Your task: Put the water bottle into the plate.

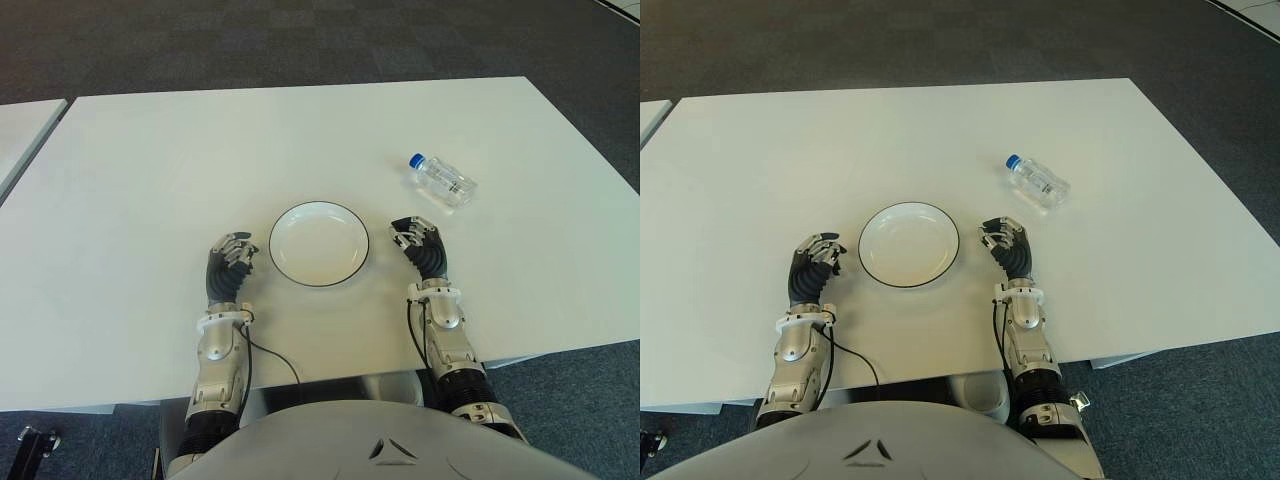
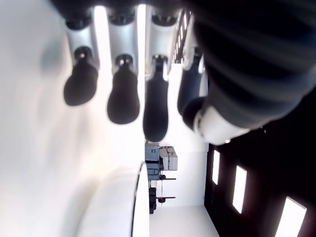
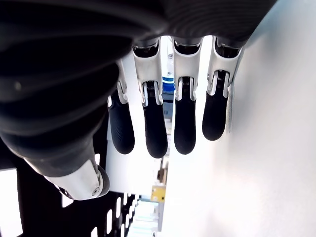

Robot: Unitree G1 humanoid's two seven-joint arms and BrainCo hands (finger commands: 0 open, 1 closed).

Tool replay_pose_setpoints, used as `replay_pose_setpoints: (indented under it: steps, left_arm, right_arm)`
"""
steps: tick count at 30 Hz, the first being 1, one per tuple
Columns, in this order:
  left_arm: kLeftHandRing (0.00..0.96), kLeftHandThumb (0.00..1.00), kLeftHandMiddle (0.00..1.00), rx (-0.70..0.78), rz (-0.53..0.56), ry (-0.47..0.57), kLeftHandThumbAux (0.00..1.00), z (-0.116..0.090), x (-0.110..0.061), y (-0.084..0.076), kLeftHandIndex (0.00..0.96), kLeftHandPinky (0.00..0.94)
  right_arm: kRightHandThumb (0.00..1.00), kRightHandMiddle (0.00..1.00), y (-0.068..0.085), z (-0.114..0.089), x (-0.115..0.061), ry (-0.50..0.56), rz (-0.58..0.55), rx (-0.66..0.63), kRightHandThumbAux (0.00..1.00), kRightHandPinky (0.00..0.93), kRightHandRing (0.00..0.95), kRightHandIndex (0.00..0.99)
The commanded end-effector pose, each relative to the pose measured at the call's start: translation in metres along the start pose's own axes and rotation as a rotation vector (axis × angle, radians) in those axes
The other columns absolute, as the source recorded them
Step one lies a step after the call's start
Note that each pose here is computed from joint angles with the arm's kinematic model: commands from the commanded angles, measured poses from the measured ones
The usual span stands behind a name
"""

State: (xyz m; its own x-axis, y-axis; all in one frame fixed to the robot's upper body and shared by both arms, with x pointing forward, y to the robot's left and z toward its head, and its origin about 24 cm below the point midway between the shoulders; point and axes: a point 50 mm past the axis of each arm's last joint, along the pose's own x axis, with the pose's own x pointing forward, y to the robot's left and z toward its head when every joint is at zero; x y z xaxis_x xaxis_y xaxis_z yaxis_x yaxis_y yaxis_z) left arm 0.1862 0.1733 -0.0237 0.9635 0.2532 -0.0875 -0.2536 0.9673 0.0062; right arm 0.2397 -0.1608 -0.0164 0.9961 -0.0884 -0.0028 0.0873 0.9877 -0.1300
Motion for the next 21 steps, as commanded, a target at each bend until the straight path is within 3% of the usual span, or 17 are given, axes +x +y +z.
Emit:
replay_pose_setpoints:
  steps: [1, 10, 21]
  left_arm:
    - [0.753, 0.836, 0.571, 0.016, -0.031, 0.013, 0.678, -0.002, -0.002, -0.001, 0.401, 0.746]
    - [0.755, 0.836, 0.569, 0.015, -0.046, 0.041, 0.678, -0.001, -0.001, -0.007, 0.402, 0.749]
    - [0.757, 0.837, 0.570, 0.010, -0.074, 0.037, 0.677, -0.001, 0.000, -0.010, 0.405, 0.751]
  right_arm:
    - [0.706, 0.424, -0.002, 0.003, 0.006, -0.019, -0.007, 0.007, 0.733, 0.411, 0.394, 0.422]
    - [0.702, 0.393, -0.018, 0.041, 0.028, -0.190, -0.057, -0.160, 0.735, 0.383, 0.381, 0.414]
    - [0.698, 0.299, -0.028, 0.067, 0.051, -0.362, -0.118, -0.427, 0.734, 0.280, 0.283, 0.402]
